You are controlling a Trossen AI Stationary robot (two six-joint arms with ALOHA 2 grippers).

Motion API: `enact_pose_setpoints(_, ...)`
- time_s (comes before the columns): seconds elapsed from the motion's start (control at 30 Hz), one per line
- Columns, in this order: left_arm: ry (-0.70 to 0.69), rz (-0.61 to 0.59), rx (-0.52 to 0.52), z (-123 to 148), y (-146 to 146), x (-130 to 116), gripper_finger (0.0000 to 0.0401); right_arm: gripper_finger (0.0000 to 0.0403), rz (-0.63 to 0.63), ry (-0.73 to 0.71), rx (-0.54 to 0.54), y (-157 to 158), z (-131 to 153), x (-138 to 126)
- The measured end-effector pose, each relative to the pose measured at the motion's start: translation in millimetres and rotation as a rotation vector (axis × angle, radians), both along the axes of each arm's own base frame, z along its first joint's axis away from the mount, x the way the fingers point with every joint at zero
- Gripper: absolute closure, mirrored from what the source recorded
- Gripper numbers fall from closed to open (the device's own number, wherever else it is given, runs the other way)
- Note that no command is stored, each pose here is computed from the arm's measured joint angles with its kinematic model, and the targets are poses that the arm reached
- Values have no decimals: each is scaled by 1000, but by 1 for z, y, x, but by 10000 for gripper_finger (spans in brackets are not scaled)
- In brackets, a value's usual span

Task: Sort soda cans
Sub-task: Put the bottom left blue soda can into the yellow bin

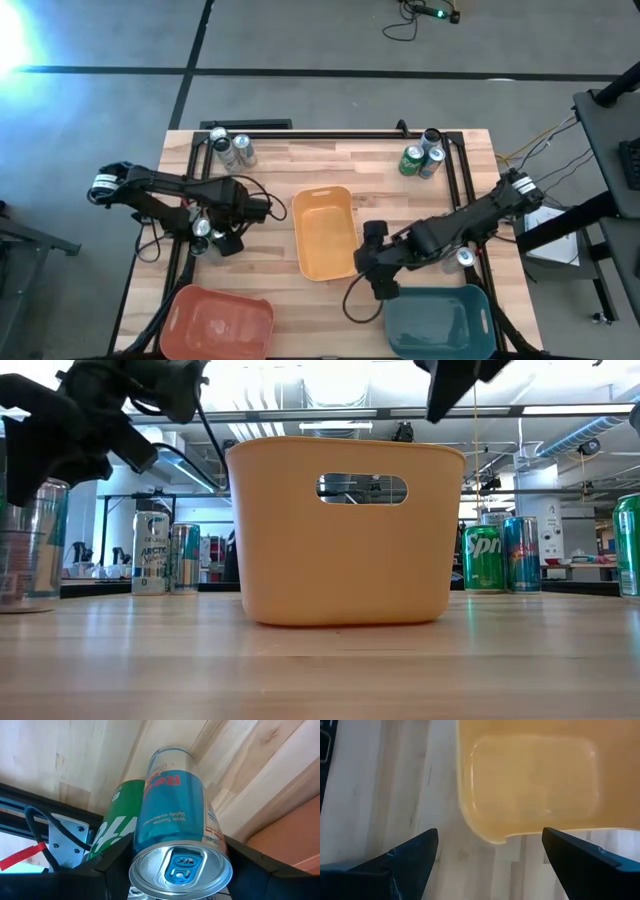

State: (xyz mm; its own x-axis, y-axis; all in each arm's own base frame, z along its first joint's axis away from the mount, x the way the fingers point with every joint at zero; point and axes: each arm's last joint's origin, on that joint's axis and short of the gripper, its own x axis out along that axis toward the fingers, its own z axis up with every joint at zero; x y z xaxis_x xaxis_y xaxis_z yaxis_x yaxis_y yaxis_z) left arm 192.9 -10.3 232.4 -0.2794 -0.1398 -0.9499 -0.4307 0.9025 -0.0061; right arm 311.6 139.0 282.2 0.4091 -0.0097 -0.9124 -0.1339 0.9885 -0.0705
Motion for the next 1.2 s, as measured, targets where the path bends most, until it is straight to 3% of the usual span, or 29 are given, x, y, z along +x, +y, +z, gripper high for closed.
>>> enact_pose_setpoints(0.3,-1,-27,-8,0,0,-1,113,53,-17,59,-15,4,-25,14)
enact_pose_setpoints(0.5,-9,-27,-11,1,0,-2,80,80,23,59,-30,8,-39,24)
enact_pose_setpoints(0.8,-20,-11,-86,10,-2,-7,74,160,25,1,-8,10,-42,33)
enact_pose_setpoints(1.2,-226,-6,-71,55,-1,-10,74,262,52,110,13,13,-78,45)
